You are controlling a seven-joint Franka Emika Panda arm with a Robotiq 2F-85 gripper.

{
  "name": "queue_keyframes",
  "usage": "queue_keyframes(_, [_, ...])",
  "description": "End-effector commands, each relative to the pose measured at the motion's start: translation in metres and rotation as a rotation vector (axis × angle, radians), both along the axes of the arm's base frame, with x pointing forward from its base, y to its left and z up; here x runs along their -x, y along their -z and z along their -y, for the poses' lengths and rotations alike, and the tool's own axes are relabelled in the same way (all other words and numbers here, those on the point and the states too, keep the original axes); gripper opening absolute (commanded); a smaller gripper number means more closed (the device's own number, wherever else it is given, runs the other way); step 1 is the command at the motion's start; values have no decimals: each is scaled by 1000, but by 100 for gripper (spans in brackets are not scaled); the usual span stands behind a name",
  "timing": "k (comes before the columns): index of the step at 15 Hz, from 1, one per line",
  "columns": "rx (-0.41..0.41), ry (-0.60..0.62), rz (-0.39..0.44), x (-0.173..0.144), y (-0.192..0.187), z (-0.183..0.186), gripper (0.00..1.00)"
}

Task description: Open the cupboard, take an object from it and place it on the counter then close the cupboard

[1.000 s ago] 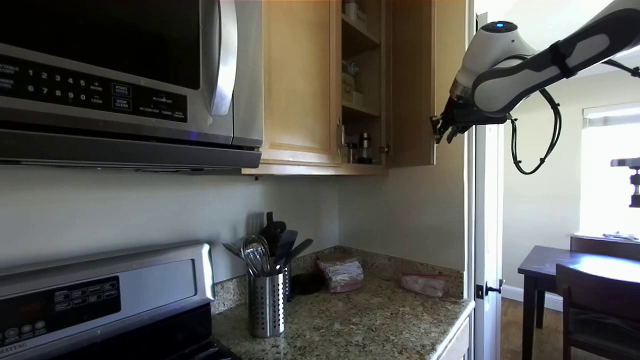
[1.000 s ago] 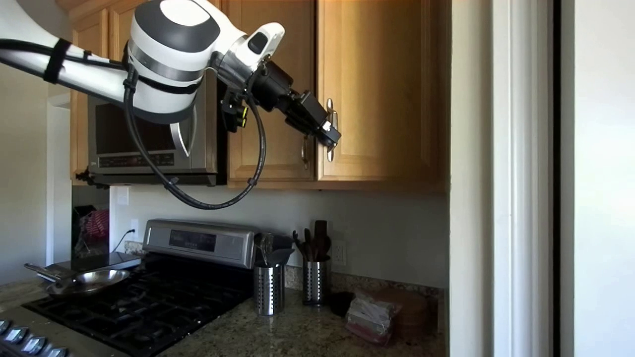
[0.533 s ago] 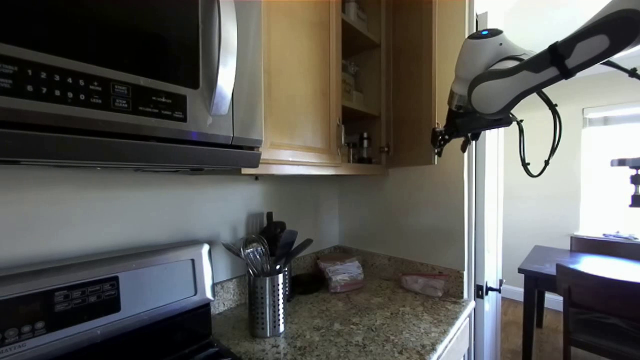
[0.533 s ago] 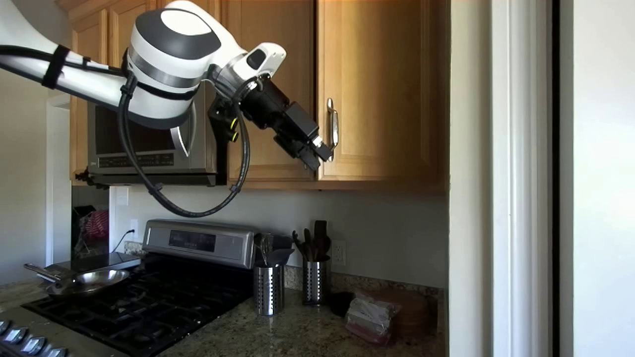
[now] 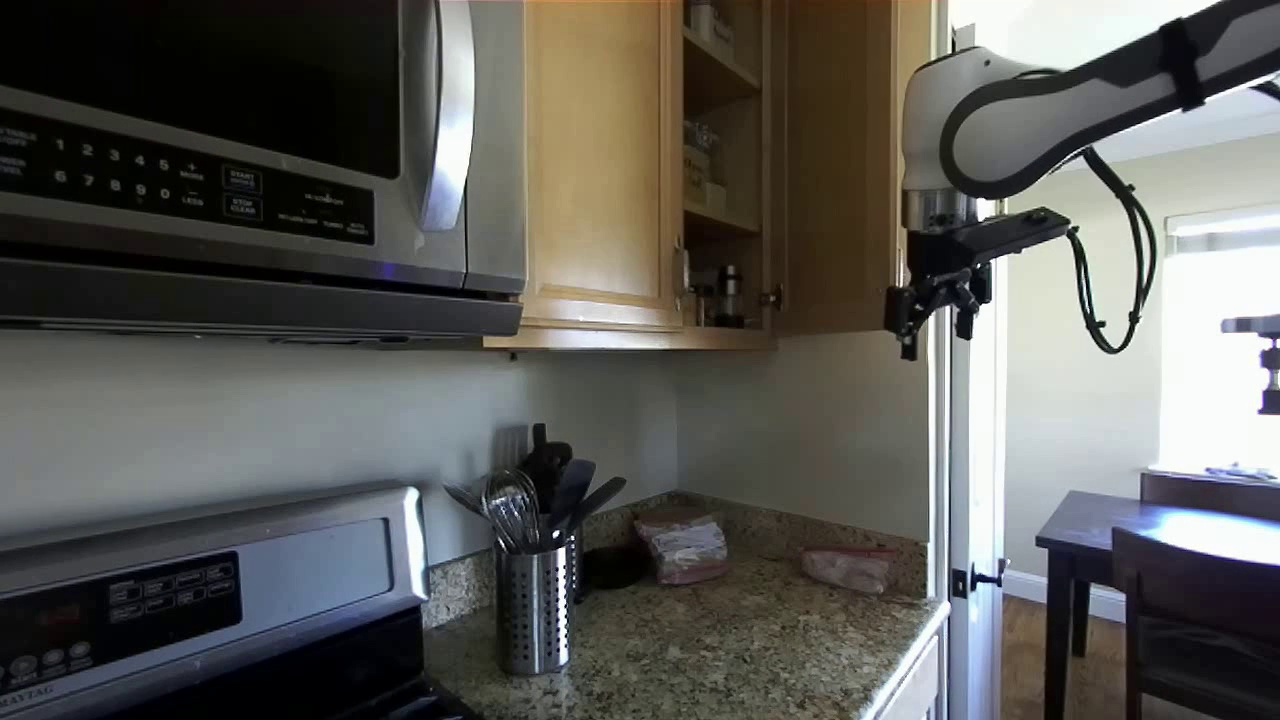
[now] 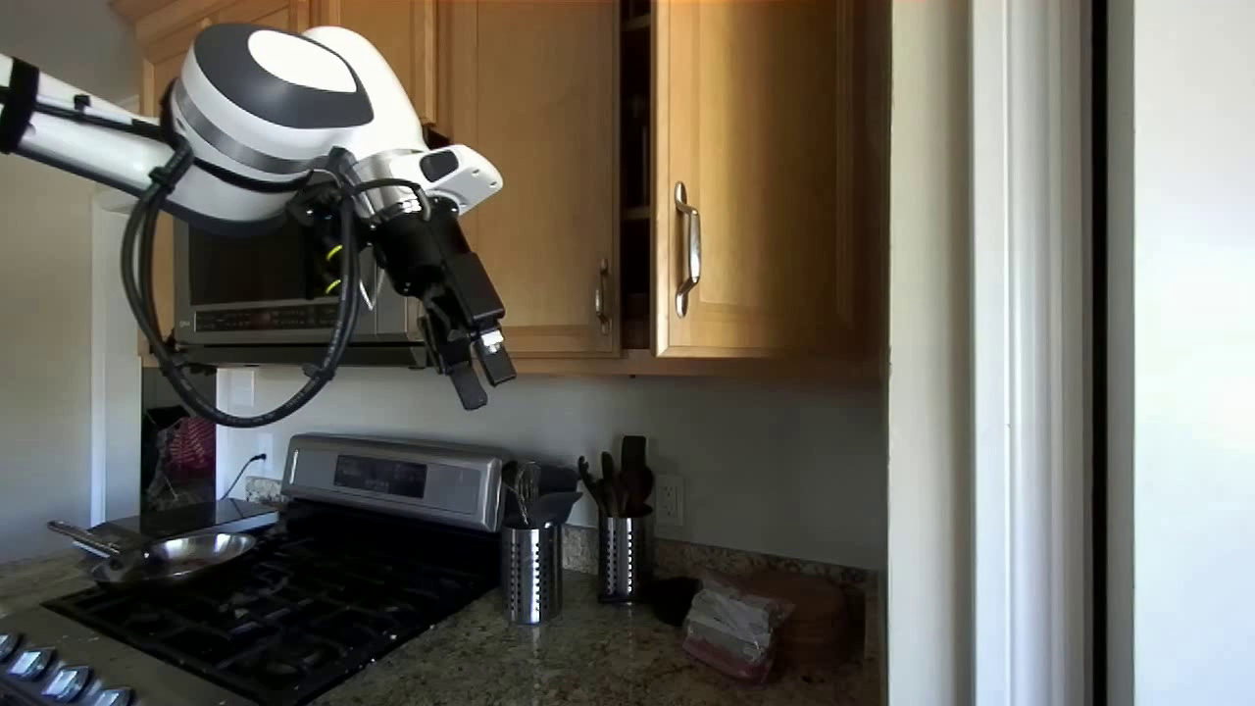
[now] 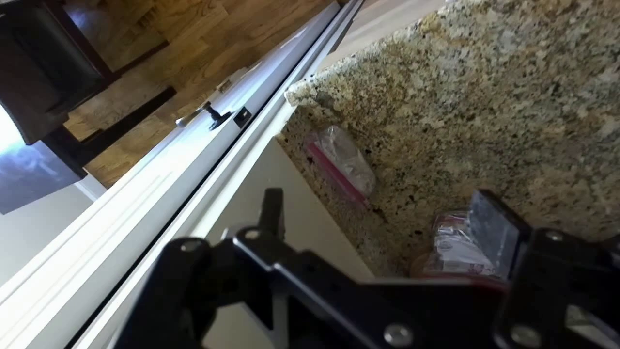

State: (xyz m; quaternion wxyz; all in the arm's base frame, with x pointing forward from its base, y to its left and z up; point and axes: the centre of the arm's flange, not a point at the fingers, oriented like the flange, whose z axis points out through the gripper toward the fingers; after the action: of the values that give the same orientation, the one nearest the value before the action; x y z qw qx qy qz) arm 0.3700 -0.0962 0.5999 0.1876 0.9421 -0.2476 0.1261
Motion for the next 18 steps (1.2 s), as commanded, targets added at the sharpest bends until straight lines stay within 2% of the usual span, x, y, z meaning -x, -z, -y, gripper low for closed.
queue_keyframes(1, [-4,-29,-34,0,-12,-11,67])
queue_keyframes(6, [2,-32,13,-52,-16,0,33])
queue_keyframes(10, [-37,-90,96,-115,-18,21,8])
queue_keyframes(11, [-48,-102,119,-130,-18,27,16])
queue_keyframes(12, [-66,-120,142,-145,-18,35,44])
queue_keyframes(13, [-75,-130,160,-157,-17,41,42])
queue_keyframes(14, [-89,-149,176,-169,-17,50,44])
queue_keyframes(18, [-131,-244,250,-200,-25,72,69])
